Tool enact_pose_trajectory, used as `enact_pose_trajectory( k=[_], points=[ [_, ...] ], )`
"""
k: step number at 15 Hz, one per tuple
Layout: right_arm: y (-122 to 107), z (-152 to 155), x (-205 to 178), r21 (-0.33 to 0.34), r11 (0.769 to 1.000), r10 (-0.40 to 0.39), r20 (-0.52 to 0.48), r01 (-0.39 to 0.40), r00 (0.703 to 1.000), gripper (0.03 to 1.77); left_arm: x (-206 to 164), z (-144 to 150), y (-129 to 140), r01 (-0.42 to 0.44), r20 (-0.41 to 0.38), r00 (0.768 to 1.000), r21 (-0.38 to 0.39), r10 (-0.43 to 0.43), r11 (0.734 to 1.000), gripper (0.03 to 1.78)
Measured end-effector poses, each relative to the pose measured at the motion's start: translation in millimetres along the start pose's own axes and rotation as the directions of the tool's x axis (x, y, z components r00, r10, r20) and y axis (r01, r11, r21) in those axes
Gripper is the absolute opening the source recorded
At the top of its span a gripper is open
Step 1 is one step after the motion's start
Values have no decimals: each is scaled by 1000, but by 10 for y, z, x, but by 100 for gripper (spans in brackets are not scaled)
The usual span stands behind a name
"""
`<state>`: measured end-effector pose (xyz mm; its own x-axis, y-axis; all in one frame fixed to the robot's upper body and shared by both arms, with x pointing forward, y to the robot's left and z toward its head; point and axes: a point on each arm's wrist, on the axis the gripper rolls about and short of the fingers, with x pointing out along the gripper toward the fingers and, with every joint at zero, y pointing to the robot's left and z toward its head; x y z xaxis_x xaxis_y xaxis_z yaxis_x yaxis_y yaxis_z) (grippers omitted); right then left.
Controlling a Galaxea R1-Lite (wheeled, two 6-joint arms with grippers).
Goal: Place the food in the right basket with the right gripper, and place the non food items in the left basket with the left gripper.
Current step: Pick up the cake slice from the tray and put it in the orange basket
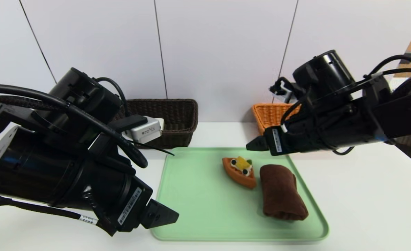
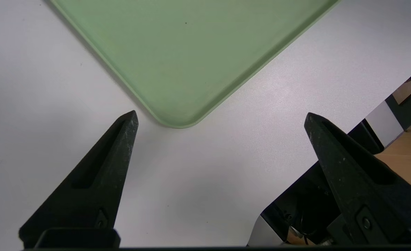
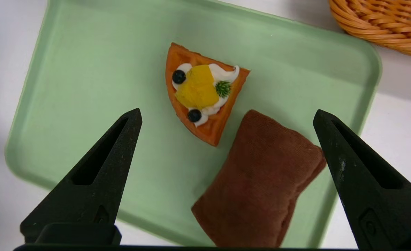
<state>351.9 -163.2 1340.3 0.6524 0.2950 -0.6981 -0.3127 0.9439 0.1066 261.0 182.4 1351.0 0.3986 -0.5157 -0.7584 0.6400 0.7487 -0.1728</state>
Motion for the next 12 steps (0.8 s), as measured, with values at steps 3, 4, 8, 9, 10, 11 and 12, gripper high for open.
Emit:
enact_pose_trajectory(
  k=[3,4,8,9,10,11,12],
  points=[
    [155,-30,231,52,997,-52,-27,53,998,170,10,6,1,0,-1,1000,-1,0,1000,169],
    [197,-42,297,67,996,-60,-36,63,998,170,12,7,2,0,-2,1000,-2,0,1000,169],
    [365,-89,506,72,994,-83,-61,88,995,170,14,8,6,-2,-2,1000,-3,2,1000,169],
    [398,-95,544,66,994,-81,-65,85,995,170,14,8,8,-3,-2,1000,-4,3,1000,169],
    [419,-107,583,60,994,-82,-73,86,994,170,14,8,8,-3,-2,1000,-4,3,1000,169],
    [441,-124,625,54,995,-83,-82,87,993,170,15,7,9,-3,-2,1000,-4,3,1000,169],
    [464,-141,667,46,995,-85,-89,90,992,170,15,7,9,-3,-2,1000,-4,3,1000,169]
  ],
)
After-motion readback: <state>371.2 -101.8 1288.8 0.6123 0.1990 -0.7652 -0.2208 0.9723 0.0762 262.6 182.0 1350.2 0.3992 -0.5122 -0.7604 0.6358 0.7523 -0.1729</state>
